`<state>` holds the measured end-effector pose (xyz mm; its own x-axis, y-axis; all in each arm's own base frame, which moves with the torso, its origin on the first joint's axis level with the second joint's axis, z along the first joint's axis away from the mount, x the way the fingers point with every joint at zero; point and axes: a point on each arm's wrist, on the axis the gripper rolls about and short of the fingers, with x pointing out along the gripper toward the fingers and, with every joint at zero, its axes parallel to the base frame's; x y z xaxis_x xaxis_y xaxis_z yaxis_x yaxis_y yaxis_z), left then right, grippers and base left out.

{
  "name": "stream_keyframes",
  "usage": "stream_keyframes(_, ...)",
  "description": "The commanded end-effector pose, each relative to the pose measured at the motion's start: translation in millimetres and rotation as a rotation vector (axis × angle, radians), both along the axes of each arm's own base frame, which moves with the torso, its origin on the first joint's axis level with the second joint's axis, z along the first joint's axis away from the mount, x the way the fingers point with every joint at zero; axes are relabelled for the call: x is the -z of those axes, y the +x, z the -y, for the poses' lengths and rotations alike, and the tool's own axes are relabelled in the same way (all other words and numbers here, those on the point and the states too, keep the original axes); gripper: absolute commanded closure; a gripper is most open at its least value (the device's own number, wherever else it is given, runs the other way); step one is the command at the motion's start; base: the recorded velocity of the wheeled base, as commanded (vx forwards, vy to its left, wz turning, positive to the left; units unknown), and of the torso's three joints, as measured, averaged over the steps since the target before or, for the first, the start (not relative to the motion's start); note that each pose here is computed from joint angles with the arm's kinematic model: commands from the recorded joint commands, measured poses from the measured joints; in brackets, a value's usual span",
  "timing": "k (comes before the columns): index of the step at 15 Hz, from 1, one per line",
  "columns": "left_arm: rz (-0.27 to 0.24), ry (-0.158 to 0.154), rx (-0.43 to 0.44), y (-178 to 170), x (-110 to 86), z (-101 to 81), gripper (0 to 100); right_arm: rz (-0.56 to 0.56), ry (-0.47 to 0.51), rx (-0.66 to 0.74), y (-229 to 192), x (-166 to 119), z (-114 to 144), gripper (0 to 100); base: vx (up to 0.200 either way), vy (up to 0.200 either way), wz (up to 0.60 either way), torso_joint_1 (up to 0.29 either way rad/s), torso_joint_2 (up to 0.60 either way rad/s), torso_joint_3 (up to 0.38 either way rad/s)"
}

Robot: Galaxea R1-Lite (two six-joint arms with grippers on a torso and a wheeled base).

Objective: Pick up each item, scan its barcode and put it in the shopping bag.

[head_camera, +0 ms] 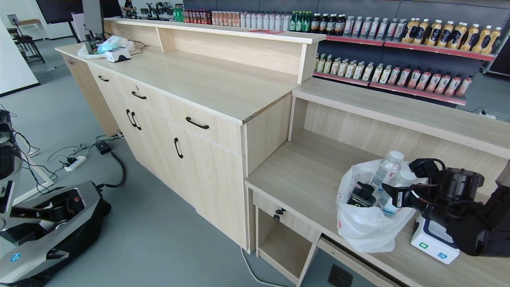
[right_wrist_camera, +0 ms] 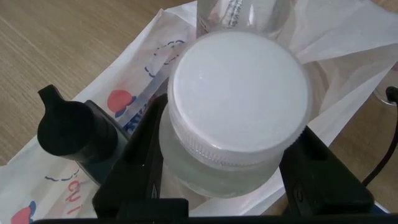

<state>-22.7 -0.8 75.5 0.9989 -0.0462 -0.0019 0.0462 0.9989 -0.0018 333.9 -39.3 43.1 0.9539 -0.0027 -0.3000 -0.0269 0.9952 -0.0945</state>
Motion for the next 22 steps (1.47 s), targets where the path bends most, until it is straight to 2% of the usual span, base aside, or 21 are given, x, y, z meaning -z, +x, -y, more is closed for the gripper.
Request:
stream_keyframes(1, 0.0, -0.001, 0.0, 0.0, 0.0, 0.0, 0, -0.006, 0.002, 0.003, 0.0, 1.2, 0.8, 100, 0.0, 0.0, 0.0, 0.0, 0.0, 0.0)
stream_keyframes(2, 0.0, -0.001, 0.0, 0.0, 0.0, 0.0, 0, -0.006, 0.003, 0.0, 0.0, 1.2, 0.8, 100, 0.0, 0.0, 0.0, 0.0, 0.0, 0.0)
stream_keyframes(3, 0.0, -0.001, 0.0, 0.0, 0.0, 0.0, 0, -0.004, 0.002, 0.0, 0.2, 0.6, 0.8, 0, 0.0, 0.0, 0.0, 0.0, 0.0, 0.0)
stream_keyframes(7, 0.0, -0.001, 0.0, 0.0, 0.0, 0.0, 0, 0.031, -0.002, -0.004, 0.5, -8.0, 1.2, 0, 0.0, 0.0, 0.0, 0.0, 0.0, 0.0)
stream_keyframes(10, 0.0, -0.001, 0.0, 0.0, 0.0, 0.0, 0, 0.104, 0.002, -0.058, -3.7, -33.1, 3.8, 0, 0.0, 0.0, 0.0, 0.0, 0.0, 0.0)
stream_keyframes(14, 0.0, -0.001, 0.0, 0.0, 0.0, 0.0, 0, 0.245, -0.032, -0.054, -12.4, -76.5, 7.4, 0, 0.0, 0.0, 0.0, 0.0, 0.0, 0.0)
stream_keyframes(18, 0.0, -0.001, 0.0, 0.0, 0.0, 0.0, 0, 0.363, -0.117, -0.041, -41.8, -125.8, 9.1, 0, 0.0, 0.0, 0.0, 0.0, 0.0, 0.0)
stream_keyframes(19, 0.0, -0.001, 0.0, 0.0, 0.0, 0.0, 0, 0.398, -0.171, -0.042, -50.7, -139.0, 11.3, 0, 0.0, 0.0, -0.6, -0.002, 0.01, 0.002)
stream_keyframes(22, 0.0, -0.001, 0.0, 0.0, 0.0, 0.0, 0, 0.447, -0.196, -0.066, -68.0, -170.5, 14.8, 0, 0.0, 0.0, -0.6, -0.002, 0.0, 0.004)
